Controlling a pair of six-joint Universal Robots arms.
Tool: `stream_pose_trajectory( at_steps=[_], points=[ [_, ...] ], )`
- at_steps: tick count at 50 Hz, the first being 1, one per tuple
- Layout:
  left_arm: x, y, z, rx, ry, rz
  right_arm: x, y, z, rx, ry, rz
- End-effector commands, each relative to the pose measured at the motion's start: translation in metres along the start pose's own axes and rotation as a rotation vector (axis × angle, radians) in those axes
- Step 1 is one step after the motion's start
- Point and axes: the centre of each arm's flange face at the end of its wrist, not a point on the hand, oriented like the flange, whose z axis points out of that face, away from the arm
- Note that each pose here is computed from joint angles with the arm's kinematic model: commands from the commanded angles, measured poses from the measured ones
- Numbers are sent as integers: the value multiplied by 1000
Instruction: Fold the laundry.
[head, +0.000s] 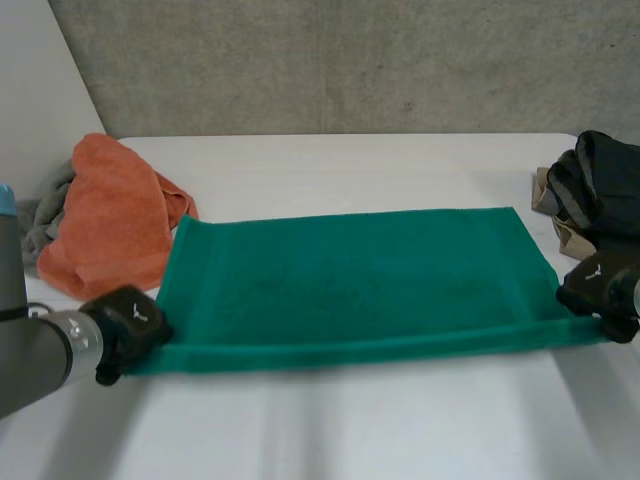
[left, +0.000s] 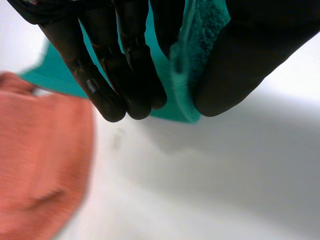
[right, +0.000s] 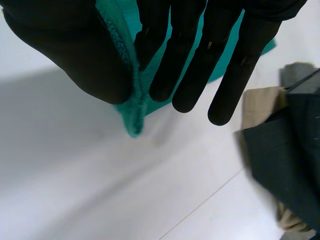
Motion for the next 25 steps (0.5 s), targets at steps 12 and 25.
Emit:
stream_pose_trajectory(
  at_steps=[12, 25],
  points=[
    [-79, -91, 69, 212, -365, -243, 49, -60, 91, 314, 405, 226],
    [-80, -101, 121, 104, -419, -248, 61, -86, 138, 381, 555, 210]
  ],
)
